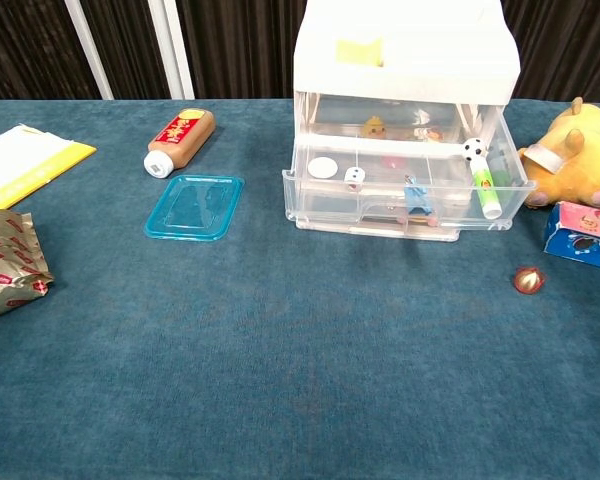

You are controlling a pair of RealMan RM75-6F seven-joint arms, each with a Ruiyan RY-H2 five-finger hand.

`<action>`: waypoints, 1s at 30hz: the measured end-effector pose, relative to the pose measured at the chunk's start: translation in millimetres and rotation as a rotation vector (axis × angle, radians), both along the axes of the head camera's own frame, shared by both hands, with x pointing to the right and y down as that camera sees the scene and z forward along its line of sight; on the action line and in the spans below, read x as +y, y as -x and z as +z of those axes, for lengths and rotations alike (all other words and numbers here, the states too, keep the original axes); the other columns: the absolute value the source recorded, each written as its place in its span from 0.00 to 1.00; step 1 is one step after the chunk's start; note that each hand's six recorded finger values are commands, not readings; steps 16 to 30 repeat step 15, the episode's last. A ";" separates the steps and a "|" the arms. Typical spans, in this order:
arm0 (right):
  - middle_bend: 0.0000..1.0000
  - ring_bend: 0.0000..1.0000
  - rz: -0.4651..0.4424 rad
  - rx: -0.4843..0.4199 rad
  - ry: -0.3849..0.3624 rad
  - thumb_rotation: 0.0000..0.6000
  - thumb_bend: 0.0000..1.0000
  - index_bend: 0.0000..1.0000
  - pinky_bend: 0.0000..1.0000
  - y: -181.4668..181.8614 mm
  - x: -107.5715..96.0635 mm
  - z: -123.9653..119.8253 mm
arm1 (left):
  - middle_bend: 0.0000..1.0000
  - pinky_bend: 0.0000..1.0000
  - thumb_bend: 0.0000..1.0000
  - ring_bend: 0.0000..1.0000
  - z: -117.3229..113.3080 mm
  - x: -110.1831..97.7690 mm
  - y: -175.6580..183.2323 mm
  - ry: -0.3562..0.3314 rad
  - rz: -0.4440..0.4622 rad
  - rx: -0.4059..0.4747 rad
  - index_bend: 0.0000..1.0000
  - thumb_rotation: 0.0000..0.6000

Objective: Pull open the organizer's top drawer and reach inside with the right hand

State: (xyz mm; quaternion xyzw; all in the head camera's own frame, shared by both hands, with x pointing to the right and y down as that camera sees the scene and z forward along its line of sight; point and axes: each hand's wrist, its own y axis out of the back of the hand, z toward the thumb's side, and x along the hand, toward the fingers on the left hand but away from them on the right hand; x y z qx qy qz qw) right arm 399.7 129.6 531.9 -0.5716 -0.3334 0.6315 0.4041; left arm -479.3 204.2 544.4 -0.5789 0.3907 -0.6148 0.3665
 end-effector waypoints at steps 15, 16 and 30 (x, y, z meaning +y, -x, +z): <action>0.11 0.24 0.033 -0.100 -0.144 1.00 0.15 0.13 0.26 -19.3 86.6 14.5 | 0.02 0.00 0.42 0.00 -5.5 -1.7 -4.7 -0.011 0.007 0.024 0.10 1.00; 0.11 0.24 0.033 -0.100 -0.144 1.00 0.15 0.13 0.26 -19.3 86.6 14.5 | 0.02 0.00 0.42 0.00 -5.5 -1.7 -4.7 -0.011 0.007 0.024 0.10 1.00; 0.11 0.24 0.033 -0.100 -0.144 1.00 0.15 0.13 0.26 -19.3 86.6 14.5 | 0.02 0.00 0.42 0.00 -5.5 -1.7 -4.7 -0.011 0.007 0.024 0.10 1.00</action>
